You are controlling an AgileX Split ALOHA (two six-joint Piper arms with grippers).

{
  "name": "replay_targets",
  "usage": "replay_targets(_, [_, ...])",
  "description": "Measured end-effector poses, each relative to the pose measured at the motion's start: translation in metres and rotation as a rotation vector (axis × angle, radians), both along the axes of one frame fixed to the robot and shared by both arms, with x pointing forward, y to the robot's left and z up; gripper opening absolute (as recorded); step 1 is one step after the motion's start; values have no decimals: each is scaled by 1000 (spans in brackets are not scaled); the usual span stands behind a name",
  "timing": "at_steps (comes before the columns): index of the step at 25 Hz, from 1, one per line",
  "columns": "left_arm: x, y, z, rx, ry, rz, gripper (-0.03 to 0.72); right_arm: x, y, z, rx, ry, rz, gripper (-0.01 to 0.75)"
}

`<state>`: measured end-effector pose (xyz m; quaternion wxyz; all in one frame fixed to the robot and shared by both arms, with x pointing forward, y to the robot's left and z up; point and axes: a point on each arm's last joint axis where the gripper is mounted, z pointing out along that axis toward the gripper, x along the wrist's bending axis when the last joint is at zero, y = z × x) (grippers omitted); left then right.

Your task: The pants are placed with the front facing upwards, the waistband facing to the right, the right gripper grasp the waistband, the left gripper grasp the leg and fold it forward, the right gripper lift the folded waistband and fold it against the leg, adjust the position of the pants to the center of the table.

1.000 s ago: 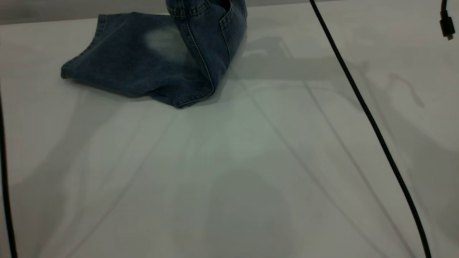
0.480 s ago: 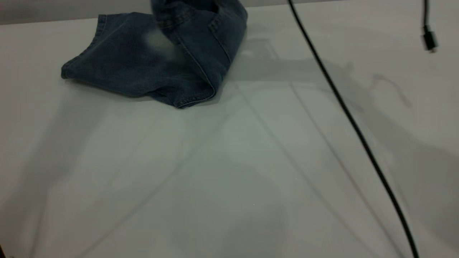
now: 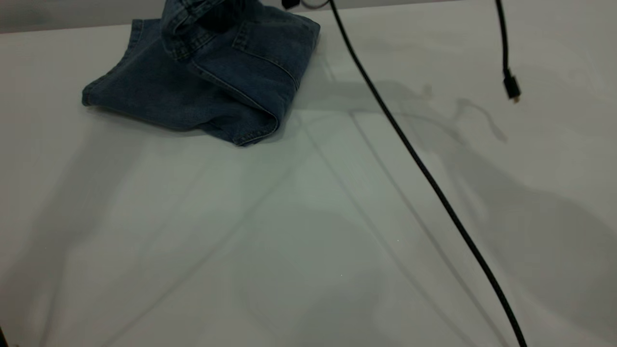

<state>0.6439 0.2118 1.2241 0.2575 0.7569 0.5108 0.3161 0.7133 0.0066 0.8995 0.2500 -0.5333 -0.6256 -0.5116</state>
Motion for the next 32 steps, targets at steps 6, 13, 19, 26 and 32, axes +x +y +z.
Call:
replay_targets(6, [0,0,0,2,-2,1,493,1,12,-19,48,20,-25,112])
replay_targets(13, [0,0,0,1,-2,2,493,-2,18,-17,66,30,-24,391])
replay_targets(19, [0,0,0,-1,-2,1,493,0,15,-16,63,27,-32,589])
replay_targets(26, [0,0,0,3,-3,4,493,24,-30,-3,-16,-31,-26,584])
replay_targets(32, [1,0,-1,5,2,4,493,53,-97,21,-180,-23,-48,583])
